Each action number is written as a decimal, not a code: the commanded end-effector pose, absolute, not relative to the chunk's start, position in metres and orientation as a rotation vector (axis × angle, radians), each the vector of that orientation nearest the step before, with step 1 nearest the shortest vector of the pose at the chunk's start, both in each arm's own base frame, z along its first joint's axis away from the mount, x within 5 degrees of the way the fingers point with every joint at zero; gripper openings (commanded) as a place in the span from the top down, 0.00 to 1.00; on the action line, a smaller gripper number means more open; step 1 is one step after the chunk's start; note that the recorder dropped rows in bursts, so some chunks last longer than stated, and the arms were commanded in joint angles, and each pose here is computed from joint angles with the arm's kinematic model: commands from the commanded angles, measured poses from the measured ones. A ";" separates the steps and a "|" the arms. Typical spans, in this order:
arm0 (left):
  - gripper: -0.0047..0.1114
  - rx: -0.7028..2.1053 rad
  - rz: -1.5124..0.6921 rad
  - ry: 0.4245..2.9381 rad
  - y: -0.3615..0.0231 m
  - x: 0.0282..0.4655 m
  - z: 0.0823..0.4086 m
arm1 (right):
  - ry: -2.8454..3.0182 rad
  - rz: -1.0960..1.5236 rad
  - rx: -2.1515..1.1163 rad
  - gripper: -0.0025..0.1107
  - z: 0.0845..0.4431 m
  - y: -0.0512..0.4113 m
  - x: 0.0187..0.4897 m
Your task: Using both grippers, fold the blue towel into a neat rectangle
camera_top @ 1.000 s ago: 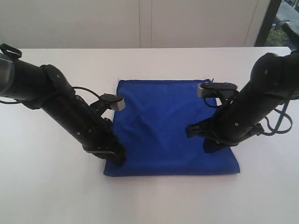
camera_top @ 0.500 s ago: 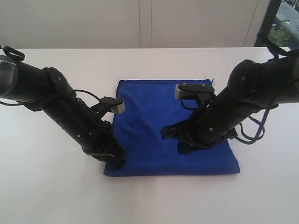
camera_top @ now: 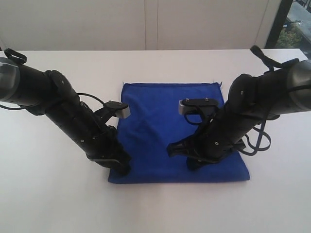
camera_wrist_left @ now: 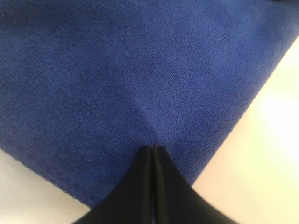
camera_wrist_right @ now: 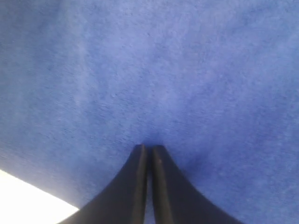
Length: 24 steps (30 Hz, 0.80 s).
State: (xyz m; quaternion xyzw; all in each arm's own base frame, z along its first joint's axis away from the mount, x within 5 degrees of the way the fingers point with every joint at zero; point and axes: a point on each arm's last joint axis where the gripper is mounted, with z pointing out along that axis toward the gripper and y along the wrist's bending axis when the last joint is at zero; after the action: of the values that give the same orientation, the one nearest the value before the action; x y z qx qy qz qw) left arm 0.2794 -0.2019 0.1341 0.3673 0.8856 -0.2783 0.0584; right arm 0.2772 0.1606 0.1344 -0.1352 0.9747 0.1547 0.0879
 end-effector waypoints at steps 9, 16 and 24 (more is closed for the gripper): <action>0.96 1.140 -0.840 2.712 -0.201 0.276 0.127 | 2.973 0.264 -0.439 0.93 0.130 0.148 0.274; 0.96 1.135 -0.841 2.715 -0.201 0.276 0.127 | 2.945 0.274 -0.439 0.93 0.141 0.147 0.273; 0.96 1.118 -0.842 2.726 -0.201 0.276 0.127 | 2.940 0.245 -0.485 0.93 0.147 0.145 0.270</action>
State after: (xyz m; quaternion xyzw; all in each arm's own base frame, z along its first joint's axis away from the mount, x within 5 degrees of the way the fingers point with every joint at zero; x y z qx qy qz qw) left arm 0.2794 -0.2019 0.1341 0.3637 0.8870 -0.2786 0.0573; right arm 0.2724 0.1473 0.1472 -0.1512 0.9810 0.0922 0.0796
